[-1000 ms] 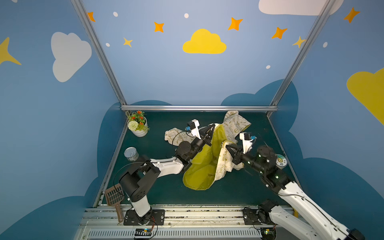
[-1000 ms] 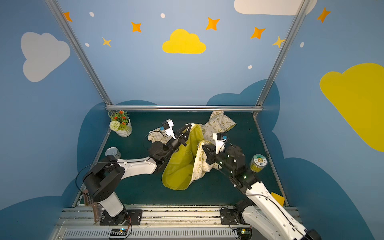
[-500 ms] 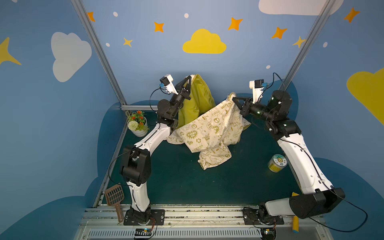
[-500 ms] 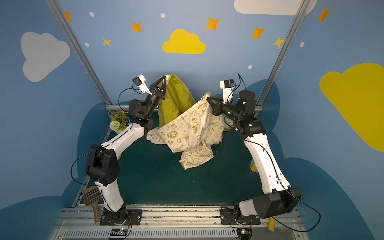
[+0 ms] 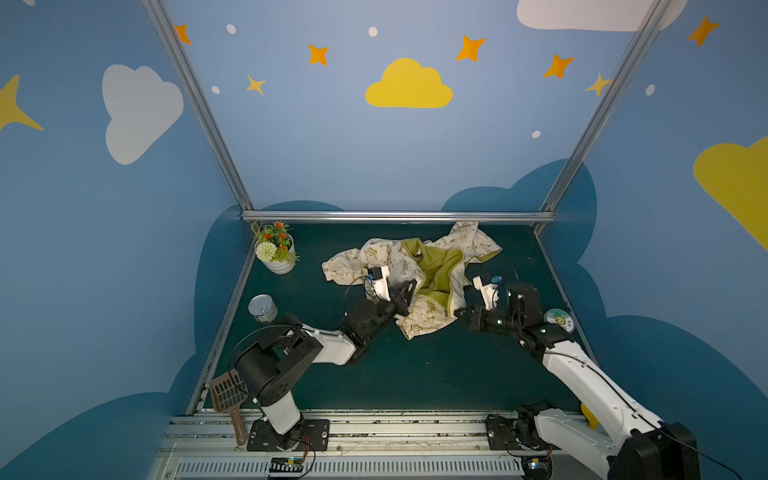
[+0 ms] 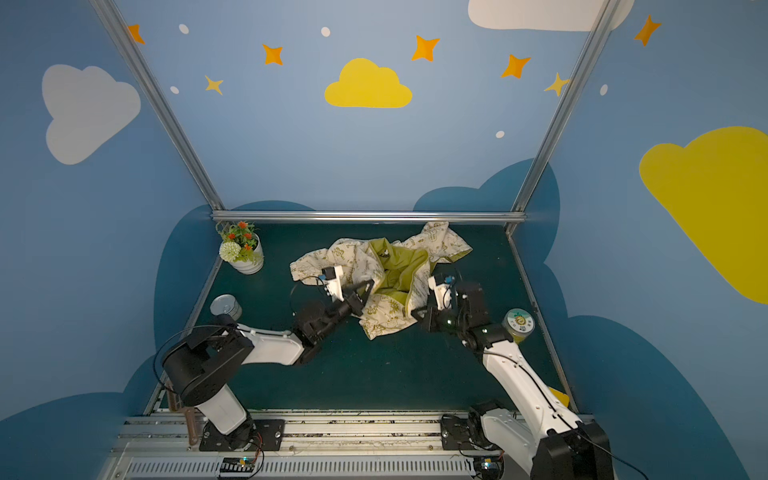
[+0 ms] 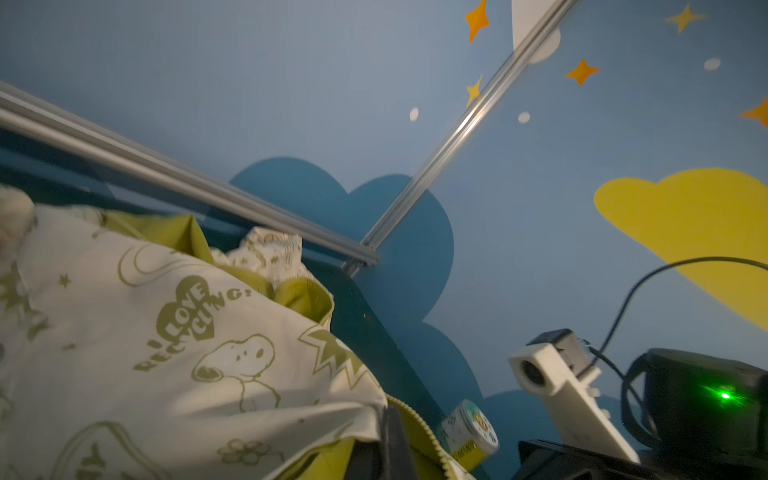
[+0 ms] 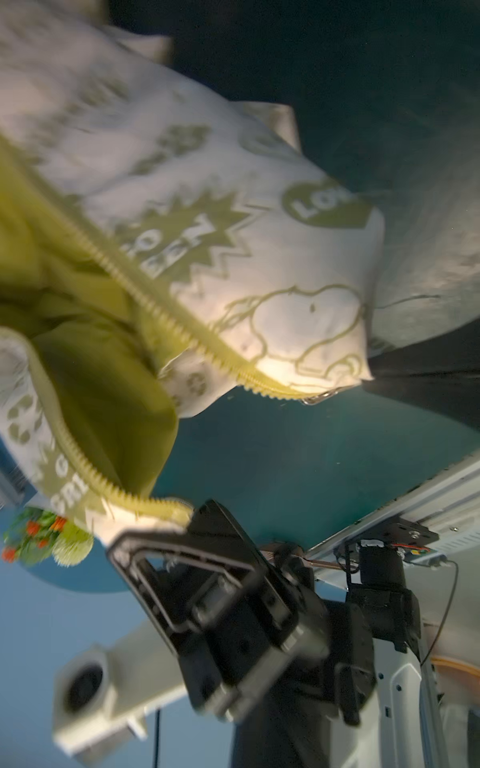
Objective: Zip up the jacket
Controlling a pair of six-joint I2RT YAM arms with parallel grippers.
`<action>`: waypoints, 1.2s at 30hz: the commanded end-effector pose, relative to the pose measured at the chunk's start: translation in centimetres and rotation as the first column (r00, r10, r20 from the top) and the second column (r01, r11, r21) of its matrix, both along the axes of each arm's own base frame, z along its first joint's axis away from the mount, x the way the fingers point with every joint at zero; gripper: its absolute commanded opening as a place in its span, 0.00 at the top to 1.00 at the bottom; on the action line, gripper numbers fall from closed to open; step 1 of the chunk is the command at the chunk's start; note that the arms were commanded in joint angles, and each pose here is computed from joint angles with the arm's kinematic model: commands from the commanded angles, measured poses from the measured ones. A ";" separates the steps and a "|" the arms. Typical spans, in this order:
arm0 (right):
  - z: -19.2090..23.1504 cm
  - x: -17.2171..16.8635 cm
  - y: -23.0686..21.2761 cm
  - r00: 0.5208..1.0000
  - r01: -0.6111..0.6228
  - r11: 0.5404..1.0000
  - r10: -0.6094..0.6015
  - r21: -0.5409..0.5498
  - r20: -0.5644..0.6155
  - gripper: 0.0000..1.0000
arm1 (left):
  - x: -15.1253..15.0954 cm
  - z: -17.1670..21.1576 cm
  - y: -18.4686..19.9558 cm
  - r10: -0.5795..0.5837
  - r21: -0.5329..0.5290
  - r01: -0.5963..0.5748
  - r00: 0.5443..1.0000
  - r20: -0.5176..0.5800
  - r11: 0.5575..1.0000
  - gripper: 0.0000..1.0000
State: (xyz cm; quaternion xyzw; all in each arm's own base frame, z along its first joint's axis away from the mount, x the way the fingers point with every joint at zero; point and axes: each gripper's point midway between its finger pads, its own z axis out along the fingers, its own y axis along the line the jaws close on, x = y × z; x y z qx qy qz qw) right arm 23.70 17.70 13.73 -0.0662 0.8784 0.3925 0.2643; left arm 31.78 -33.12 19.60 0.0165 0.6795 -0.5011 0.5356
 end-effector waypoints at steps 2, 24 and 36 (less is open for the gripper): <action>-1.1 -1.3 -0.6 0.995 0.092 0.994 -0.090 0.058 -0.043 1.00 | -1.5 0.0 -0.4 0.078 -0.053 -0.077 0.997 0.001 0.996 0.97; -10.4 -3.4 -4.8 0.903 0.255 0.945 -0.309 -0.206 -0.298 0.92 | -3.0 -4.8 -1.9 0.122 -0.001 -0.123 0.988 -0.099 0.992 0.97; -8.8 -4.0 -4.4 0.942 0.165 0.957 -0.225 -0.240 -0.248 0.59 | -3.0 -4.8 -2.1 0.114 -0.005 -0.115 0.988 -0.104 0.993 0.97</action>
